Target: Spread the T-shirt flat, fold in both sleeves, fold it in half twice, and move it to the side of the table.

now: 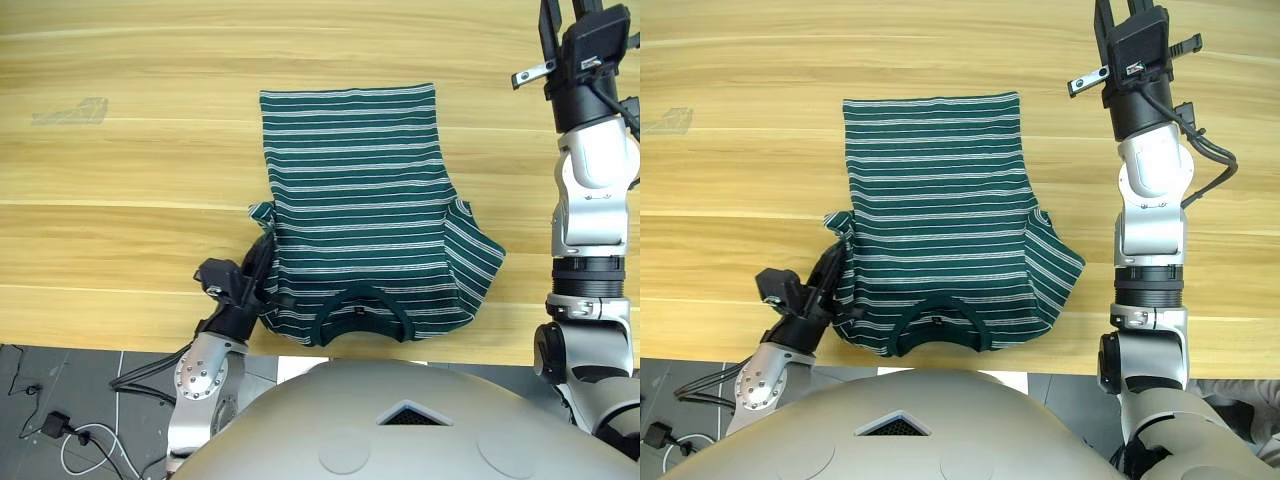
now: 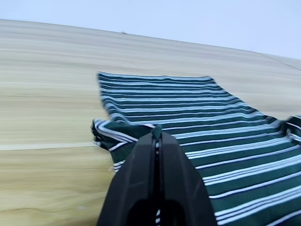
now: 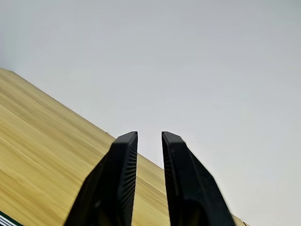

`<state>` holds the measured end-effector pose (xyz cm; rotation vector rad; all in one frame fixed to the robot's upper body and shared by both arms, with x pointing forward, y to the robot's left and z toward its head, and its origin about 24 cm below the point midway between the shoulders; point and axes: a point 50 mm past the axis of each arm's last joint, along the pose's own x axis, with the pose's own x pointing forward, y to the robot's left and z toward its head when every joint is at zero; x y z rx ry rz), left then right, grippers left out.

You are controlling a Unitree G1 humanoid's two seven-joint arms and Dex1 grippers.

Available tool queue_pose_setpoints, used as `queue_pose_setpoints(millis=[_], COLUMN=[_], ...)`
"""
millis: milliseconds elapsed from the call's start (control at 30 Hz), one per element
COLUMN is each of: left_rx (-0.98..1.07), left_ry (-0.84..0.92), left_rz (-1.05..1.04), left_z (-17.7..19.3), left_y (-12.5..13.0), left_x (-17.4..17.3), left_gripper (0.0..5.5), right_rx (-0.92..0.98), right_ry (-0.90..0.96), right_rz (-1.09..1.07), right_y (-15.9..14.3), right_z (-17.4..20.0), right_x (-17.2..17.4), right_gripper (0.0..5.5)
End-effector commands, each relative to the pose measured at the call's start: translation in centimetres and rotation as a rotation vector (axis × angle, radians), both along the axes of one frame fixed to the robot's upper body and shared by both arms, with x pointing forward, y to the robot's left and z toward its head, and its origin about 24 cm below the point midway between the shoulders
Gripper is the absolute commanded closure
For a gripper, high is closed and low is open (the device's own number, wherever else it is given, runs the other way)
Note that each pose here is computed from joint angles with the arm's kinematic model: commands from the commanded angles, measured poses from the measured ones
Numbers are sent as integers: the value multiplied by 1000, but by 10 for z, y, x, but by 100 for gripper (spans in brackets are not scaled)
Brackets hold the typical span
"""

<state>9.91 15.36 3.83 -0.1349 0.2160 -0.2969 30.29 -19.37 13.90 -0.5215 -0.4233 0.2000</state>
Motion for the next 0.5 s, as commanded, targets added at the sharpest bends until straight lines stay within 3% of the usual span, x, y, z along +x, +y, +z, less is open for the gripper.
queue_pose_setpoints(millis=[33,167,400,500], left_rx=[87,117,232,232], left_ry=[40,29,128,133], left_rz=[-164,-214,-122,-126], left_z=[-10,-10,-28,-27], left_y=[-16,-22,-10,-11], left_x=[-6,-6,2,2], left_gripper=[549,549,549,499], right_rx=[-2,1,8,10], right_ry=[17,22,25,37], right_rz=[5,1,-12,-24], right_y=[2,1,-2,-6], right_z=[-5,-7,-11,-14], right_x=[2,2,-2,-4], right_gripper=[457,457,457,457])
